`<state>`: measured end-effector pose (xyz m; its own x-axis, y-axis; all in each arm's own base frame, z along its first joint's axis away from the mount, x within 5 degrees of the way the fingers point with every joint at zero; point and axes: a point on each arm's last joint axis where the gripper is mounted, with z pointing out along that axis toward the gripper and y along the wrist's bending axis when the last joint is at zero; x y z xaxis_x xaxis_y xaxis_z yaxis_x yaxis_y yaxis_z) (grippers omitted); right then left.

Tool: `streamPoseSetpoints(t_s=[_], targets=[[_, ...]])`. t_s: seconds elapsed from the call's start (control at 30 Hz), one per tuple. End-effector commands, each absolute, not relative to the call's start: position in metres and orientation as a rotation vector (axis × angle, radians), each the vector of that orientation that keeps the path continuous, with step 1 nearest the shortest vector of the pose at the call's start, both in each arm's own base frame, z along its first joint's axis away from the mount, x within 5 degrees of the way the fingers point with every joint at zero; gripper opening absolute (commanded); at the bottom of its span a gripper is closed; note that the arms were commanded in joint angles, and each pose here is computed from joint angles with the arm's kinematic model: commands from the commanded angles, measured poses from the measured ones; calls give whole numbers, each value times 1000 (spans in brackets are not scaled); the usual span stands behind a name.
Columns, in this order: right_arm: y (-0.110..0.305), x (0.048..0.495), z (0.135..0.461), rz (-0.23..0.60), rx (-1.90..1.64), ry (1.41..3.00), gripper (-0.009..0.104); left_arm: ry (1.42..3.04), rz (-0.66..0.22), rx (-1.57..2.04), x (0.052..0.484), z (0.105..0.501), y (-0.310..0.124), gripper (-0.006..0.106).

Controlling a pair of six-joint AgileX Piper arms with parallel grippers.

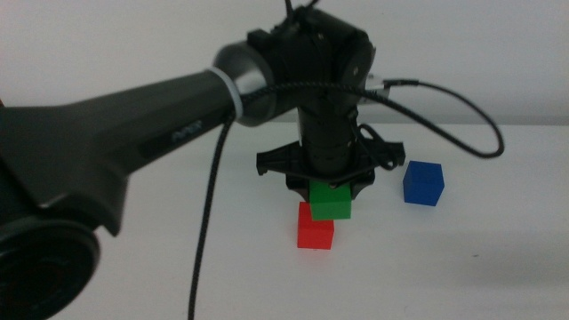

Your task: Stack red cubes first, then green, then blue cubes in a specific spot.

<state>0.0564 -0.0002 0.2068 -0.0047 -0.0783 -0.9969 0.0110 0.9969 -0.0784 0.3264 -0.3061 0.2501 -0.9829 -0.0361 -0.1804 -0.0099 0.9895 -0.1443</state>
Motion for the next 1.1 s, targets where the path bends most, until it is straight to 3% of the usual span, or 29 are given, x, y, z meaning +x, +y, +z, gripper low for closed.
streamPoseSetpoints(t_s=[0.0, 0.33, 1.07], targets=[[-1, 55, 194, -86, -54, 1577, 91, 3026, -78, -37, 324, 240, -302, -2], [-1, 55, 194, -86, -54, 1577, 91, 3006, 19, -66, 332, 225, -301, -2], [-1, 55, 194, -86, -54, 1577, 91, 3009, 3, -52, 336, 213, -304, -2]])
